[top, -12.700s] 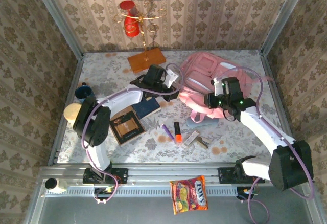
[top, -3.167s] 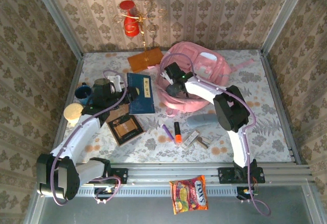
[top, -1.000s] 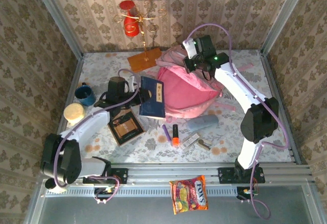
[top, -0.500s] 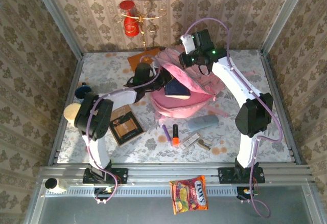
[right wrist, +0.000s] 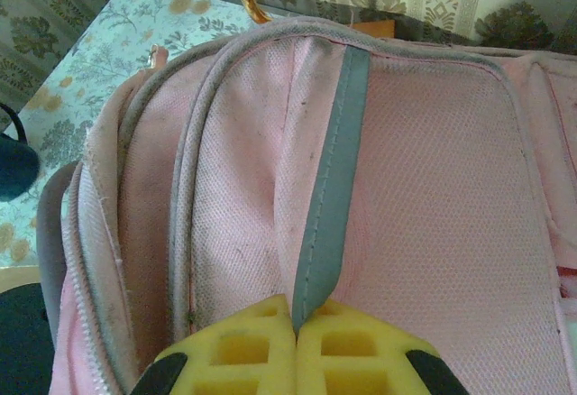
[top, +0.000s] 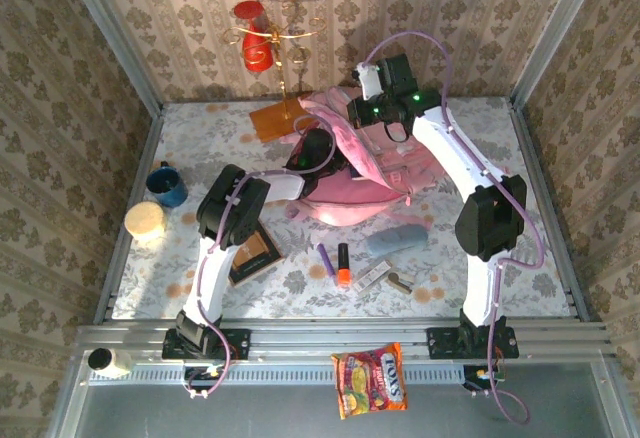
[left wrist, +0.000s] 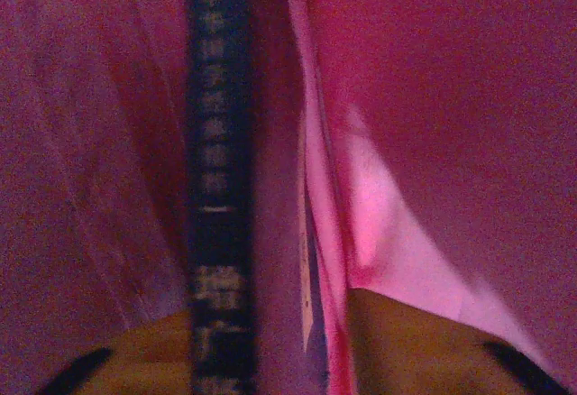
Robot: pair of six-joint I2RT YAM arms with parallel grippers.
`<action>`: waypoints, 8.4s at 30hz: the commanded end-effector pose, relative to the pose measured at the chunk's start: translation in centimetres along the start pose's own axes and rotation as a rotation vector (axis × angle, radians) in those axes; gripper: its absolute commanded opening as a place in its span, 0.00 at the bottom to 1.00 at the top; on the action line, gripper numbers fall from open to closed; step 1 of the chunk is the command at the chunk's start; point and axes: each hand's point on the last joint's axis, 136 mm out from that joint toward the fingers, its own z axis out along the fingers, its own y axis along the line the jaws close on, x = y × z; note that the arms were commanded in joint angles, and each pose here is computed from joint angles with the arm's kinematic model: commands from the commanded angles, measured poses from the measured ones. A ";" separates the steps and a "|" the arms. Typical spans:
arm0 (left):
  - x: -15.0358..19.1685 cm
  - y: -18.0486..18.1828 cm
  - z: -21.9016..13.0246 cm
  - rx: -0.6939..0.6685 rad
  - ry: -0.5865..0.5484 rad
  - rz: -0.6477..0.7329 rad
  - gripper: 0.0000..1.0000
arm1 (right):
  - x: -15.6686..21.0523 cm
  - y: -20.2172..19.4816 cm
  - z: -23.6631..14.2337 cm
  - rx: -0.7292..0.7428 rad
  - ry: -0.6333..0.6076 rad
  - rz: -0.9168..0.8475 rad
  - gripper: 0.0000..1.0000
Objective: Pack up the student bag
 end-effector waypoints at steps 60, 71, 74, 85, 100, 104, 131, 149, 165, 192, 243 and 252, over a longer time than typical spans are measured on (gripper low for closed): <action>0.5 17.8 -37.6 -0.552 -0.047 -0.008 0.51 | 26.1 25.6 14.1 -0.344 0.389 0.266 0.46; 0.1 15.4 -36.0 -0.500 -0.005 0.086 0.18 | 25.1 24.2 13.8 -0.319 0.353 0.291 0.46; -0.3 13.5 -35.5 -0.423 -0.012 0.103 0.10 | 24.5 22.9 13.2 -0.320 0.337 0.299 0.57; -0.7 1.0 -34.6 0.021 -0.004 0.109 0.03 | 20.3 20.0 6.9 -0.567 0.272 0.434 0.88; -1.5 2.6 -33.9 0.009 -0.022 0.091 0.55 | 11.5 19.9 -1.7 -0.905 0.002 0.601 0.10; -2.3 2.4 -34.6 0.063 -0.048 0.117 0.90 | 9.9 19.0 -4.7 -0.836 -0.037 0.542 0.04; -1.0 -3.6 -33.6 0.184 -0.039 0.284 1.00 | 6.0 22.7 -8.6 -0.840 -0.086 0.416 0.06; 0.3 -8.9 -32.5 0.542 0.085 0.300 0.86 | 6.8 20.4 -7.1 -0.921 -0.013 0.466 0.06; -0.6 -4.3 -30.9 0.330 0.069 0.210 0.00 | 11.5 6.1 -3.0 -0.100 0.029 0.254 0.67; -1.2 0.2 -34.5 -0.086 -0.070 0.297 0.00 | 13.6 -5.9 10.3 0.638 0.346 -0.347 0.67; -1.9 -2.4 -8.1 -0.039 0.032 0.130 0.55 | -4.3 4.6 -4.2 -0.103 -0.098 0.025 0.00; 0.4 -0.6 -22.3 -0.090 0.020 0.231 0.68 | -1.0 2.6 -1.7 -0.041 -0.027 0.014 0.00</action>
